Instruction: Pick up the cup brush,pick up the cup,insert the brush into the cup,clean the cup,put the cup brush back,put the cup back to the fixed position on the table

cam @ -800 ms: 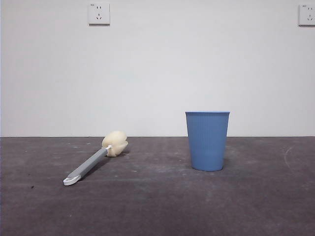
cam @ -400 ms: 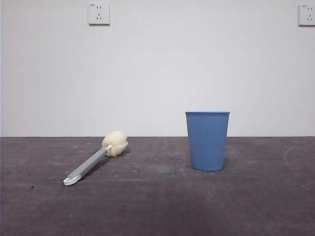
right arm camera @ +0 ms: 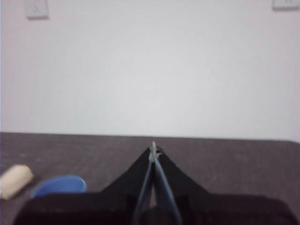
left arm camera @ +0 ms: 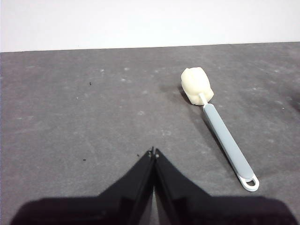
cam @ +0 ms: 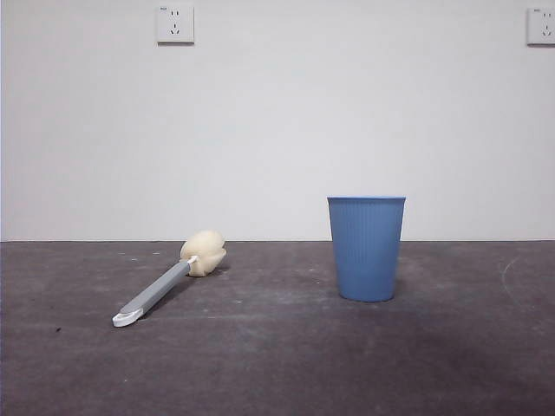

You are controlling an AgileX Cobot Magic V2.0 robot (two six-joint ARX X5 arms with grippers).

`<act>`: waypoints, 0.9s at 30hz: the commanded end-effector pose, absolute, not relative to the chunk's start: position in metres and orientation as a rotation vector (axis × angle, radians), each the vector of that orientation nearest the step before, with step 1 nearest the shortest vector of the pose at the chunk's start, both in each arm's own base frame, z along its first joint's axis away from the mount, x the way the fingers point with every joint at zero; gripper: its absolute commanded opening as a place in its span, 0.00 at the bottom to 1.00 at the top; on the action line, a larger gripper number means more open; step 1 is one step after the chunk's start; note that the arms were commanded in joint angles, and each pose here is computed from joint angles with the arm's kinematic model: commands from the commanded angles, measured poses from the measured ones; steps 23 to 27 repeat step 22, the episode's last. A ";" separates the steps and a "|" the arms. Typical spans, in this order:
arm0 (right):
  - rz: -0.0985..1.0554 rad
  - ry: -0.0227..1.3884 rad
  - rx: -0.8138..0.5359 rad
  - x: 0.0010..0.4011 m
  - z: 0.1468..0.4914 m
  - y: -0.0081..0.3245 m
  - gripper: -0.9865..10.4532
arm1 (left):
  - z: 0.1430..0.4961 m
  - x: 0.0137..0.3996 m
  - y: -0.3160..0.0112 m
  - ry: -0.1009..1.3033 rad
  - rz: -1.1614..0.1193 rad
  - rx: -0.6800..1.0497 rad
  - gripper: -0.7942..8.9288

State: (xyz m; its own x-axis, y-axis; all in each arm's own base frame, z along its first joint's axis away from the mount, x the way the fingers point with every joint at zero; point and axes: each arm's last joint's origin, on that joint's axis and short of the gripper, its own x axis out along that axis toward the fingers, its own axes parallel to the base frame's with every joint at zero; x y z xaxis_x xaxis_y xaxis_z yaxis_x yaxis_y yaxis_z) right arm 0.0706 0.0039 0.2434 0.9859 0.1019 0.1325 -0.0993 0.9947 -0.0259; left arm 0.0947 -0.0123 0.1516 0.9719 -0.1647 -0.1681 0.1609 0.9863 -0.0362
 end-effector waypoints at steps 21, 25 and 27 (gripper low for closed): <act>0.088 0.172 0.031 0.096 0.148 0.002 0.09 | 0.147 0.095 -0.012 0.177 -0.160 -0.028 0.08; 0.092 0.178 0.024 0.096 0.148 0.002 0.09 | 0.147 0.095 -0.012 0.178 -0.160 -0.028 0.08; 0.092 0.178 0.024 0.096 0.148 0.002 0.09 | 0.147 0.095 -0.012 0.178 -0.160 -0.028 0.08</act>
